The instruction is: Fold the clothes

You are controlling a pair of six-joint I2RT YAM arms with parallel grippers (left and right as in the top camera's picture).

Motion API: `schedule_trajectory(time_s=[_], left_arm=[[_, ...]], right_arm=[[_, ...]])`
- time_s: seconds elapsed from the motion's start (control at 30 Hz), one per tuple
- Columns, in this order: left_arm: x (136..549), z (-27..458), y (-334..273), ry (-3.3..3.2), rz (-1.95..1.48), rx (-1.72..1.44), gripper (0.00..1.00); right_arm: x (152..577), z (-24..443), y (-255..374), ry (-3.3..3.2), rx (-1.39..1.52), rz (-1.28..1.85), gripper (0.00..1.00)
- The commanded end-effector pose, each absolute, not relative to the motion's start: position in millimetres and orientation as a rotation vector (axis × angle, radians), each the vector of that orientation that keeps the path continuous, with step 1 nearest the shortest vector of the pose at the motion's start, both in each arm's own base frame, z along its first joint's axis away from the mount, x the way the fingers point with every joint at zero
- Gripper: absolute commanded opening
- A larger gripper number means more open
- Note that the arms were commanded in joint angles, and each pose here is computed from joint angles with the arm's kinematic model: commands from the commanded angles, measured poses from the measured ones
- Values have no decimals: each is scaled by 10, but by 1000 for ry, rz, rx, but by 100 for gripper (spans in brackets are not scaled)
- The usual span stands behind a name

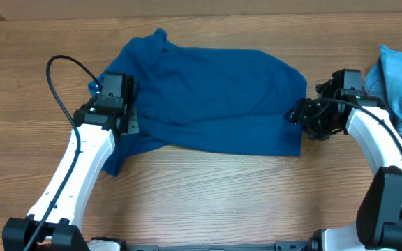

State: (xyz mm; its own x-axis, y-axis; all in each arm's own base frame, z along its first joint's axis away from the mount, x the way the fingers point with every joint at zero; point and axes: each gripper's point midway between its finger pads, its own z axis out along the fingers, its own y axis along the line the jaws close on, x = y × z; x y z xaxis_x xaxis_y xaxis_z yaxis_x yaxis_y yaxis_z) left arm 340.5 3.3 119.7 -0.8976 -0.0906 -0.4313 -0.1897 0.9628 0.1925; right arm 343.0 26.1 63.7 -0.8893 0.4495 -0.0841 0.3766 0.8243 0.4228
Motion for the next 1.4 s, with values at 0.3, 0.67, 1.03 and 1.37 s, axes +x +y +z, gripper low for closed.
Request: schedule_trajectory(time_s=[0.3,0.67,1.03,1.37], left_arm=[[3402,1342,-80,2711,221,-183,26],[3503,1876,-273,2682,64,-159,34],[3514,1898,-273,2676,63,-159,40],[3450,1870,-256,2706,87,-118,59]], right_arm=[[3162,477,468,2885,659,763,23],[3166,202,324,2850,661,620,22],[3068,-124,-84,2795,868,273,19],[2899,-121,-736,2692,1031,-278,11]])
